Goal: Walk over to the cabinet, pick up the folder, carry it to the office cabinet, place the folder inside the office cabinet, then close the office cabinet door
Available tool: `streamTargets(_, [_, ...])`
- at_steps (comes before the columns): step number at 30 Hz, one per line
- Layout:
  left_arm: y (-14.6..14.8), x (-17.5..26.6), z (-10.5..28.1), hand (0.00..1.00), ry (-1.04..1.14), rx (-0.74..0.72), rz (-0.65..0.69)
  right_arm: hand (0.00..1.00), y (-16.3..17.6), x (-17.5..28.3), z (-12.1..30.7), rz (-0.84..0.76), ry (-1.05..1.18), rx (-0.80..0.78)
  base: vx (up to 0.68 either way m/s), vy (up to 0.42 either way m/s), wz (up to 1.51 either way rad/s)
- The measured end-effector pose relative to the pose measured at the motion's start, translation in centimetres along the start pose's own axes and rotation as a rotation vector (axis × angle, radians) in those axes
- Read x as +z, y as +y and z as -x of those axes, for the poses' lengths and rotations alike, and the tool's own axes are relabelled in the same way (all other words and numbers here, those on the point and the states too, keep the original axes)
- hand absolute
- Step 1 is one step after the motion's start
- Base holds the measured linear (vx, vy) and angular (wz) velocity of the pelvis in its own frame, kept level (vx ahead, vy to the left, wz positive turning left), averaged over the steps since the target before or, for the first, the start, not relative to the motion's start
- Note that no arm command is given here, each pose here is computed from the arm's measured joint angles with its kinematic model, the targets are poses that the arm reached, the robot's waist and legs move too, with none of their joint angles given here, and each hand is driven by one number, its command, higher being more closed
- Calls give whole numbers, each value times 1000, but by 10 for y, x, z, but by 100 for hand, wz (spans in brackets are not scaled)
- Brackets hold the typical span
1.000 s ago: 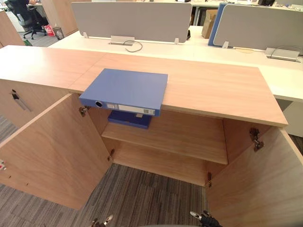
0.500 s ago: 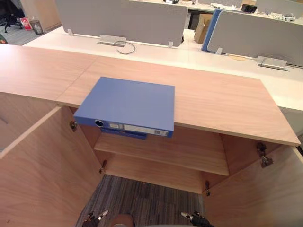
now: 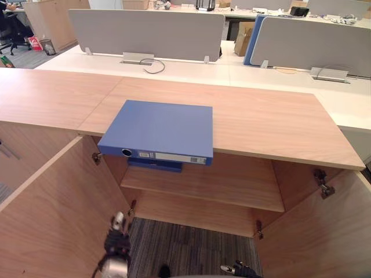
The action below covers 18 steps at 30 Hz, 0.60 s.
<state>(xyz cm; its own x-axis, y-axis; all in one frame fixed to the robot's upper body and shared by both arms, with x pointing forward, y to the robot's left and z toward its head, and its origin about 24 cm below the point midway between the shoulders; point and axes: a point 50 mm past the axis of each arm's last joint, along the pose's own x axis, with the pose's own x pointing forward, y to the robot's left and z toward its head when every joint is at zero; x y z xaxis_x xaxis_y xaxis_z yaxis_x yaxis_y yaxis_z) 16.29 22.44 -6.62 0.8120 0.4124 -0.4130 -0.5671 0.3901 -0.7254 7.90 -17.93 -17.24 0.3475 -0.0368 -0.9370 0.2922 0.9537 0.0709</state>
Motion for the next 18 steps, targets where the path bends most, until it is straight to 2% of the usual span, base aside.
streamTargets(2, [-19, 21, 0, 0, -112, -43, 37, 0, -2, 1, 0, -2, -9, -4, -131, -20, -3])
streamTargets(4, [-45, 50, 6, 0, -251, -102, 20, 0, -5, -2, 1, -13, -2, -17, -73, -16, 12])
streamTargets(6, [-77, 85, 18, 0, -454, -164, -93, 0, -5, -3, 1, -21, 1, -20, -18, -32, 18])
streamTargets(8, [-117, 124, 35, 0, -749, -192, -283, 0, -7, -6, 2, -47, 5, -31, 18, -34, 20])
streamTargets(9, [-127, 132, 40, 0, -831, -169, -372, 0, -7, -8, 3, -53, 8, -33, 43, -10, 10])
streamTargets(11, [-160, 157, 69, 0, -1138, -102, -595, 0, -4, -11, 3, -83, 2, -34, 43, -2, 10])
streamTargets(13, [-177, 166, 94, 0, -1355, -77, -699, 0, -2, -11, 4, -112, -12, -34, 22, 16, -1])
streamTargets(14, [-185, 169, 107, 0, -1447, -85, -715, 0, -2, -11, 4, -130, -23, -36, 5, 25, -7])
streamTargets(18, [-202, 168, 124, 0, -1560, -140, -698, 0, -4, -12, 5, -184, -34, -48, -45, 26, -5])
